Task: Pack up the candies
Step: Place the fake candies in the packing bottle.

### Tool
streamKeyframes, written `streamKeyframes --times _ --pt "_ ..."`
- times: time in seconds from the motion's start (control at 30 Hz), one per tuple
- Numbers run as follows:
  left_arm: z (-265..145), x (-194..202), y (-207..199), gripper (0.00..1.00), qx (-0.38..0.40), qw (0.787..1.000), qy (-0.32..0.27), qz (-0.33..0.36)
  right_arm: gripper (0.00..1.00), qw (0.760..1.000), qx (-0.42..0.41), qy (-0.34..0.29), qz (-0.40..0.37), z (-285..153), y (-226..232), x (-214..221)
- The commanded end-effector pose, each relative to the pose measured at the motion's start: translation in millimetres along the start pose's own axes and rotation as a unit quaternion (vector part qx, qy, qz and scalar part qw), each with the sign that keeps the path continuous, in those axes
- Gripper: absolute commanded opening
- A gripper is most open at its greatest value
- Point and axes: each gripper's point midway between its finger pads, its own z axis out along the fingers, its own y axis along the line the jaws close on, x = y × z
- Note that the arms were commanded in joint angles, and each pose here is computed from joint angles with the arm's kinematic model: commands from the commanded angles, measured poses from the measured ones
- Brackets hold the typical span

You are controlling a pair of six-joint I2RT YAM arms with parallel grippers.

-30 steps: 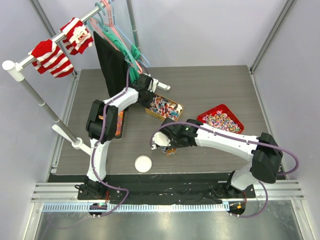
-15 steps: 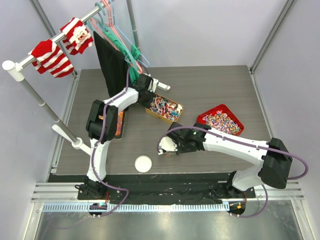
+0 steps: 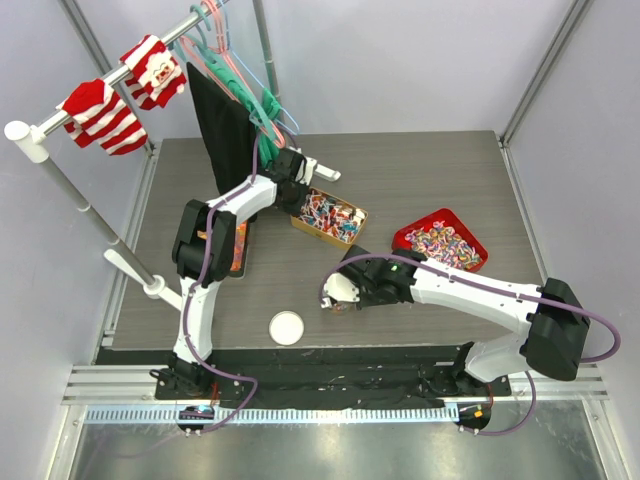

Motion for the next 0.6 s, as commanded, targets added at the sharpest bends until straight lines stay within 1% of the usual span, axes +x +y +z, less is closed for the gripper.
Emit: streamKeyframes --times 0.0,0.1,0.27,0.4,0.57 --pt "-21 -33 0 0.00 0.006 0.998 -0.056 -0.006 0.01 0.998 0.061 -0.015 0.011 -11 -30 -13" --pt "-22 -33 -2 0.00 0.010 0.998 -0.056 -0.006 0.01 0.996 0.081 -0.041 0.018 -25 -45 -25" --pt "-22 -34 0 0.00 0.006 0.998 -0.057 -0.005 0.01 0.993 0.084 -0.073 0.029 -36 -54 -43" --pt "-22 -33 -1 0.00 0.009 0.998 -0.057 -0.007 0.01 0.994 0.085 -0.068 0.030 -24 -56 -47" --pt "-22 -32 1 0.00 0.006 0.998 -0.057 -0.004 0.01 0.996 0.081 -0.039 0.017 -7 -47 -35"
